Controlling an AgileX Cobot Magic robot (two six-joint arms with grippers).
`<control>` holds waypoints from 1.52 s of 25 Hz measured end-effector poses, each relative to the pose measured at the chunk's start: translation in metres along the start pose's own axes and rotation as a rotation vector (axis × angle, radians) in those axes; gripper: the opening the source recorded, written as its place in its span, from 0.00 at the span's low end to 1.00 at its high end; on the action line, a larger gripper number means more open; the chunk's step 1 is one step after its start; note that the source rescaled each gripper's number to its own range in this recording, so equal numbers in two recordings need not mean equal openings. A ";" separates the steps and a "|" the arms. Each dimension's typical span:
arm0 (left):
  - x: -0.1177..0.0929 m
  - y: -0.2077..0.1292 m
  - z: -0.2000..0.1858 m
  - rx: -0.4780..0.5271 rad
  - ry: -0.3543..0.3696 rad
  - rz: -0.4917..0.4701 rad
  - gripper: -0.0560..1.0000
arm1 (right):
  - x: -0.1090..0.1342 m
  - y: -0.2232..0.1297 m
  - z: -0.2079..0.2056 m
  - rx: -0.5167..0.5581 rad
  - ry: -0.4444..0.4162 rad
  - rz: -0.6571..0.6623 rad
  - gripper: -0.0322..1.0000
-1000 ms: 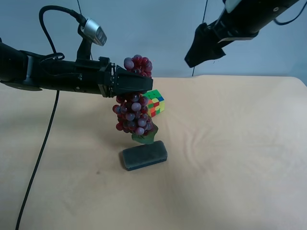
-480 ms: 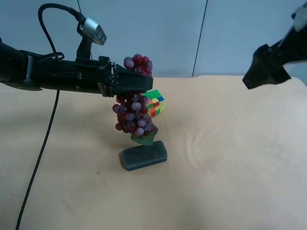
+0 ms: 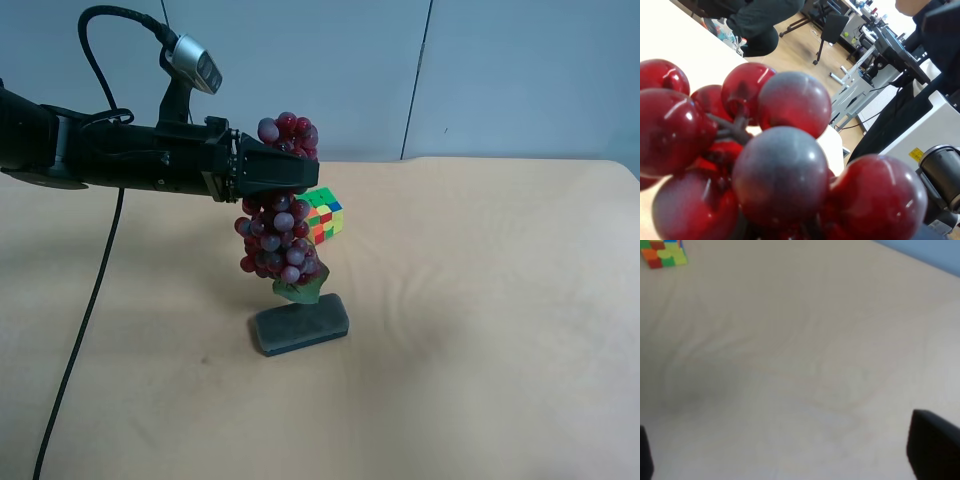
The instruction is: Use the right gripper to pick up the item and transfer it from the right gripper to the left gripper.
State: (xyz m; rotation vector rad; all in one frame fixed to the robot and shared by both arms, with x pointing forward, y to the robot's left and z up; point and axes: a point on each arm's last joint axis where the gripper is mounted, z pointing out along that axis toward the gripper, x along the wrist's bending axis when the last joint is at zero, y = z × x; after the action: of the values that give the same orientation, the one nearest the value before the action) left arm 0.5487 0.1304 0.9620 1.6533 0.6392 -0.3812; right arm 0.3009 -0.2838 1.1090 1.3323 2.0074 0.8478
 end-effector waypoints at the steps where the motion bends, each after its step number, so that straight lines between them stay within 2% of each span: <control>1: 0.000 0.000 0.000 0.000 0.000 0.000 0.06 | 0.002 -0.011 -0.001 -0.002 0.012 0.008 1.00; 8: 0.000 0.000 0.000 0.000 0.000 -0.018 0.06 | 0.010 -0.063 0.011 0.040 0.055 0.020 1.00; 19: 0.000 0.000 0.000 0.000 0.000 -0.023 0.06 | 0.011 -0.068 0.010 0.019 0.055 0.026 0.99; 23: 0.000 0.000 0.000 0.000 0.000 -0.024 0.05 | 0.009 -0.074 0.000 -0.048 -0.009 0.077 0.99; 30: 0.000 0.000 0.000 0.000 0.000 -0.041 0.05 | 0.010 -0.087 -0.018 -0.167 -0.215 0.203 0.99; 32: 0.000 0.000 0.000 0.000 0.000 -0.044 0.05 | 0.011 -0.089 -0.019 -0.171 -0.266 0.233 0.99; 38: 0.000 0.000 0.000 0.000 0.000 -0.056 0.05 | 0.011 -0.089 -0.019 -0.171 -0.273 0.240 0.99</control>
State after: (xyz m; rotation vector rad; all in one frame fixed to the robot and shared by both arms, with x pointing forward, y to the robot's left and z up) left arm 0.5487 0.1304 0.9620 1.6380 0.6864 -0.4215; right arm 0.2326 -0.3040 1.0520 1.5185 1.5539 0.8689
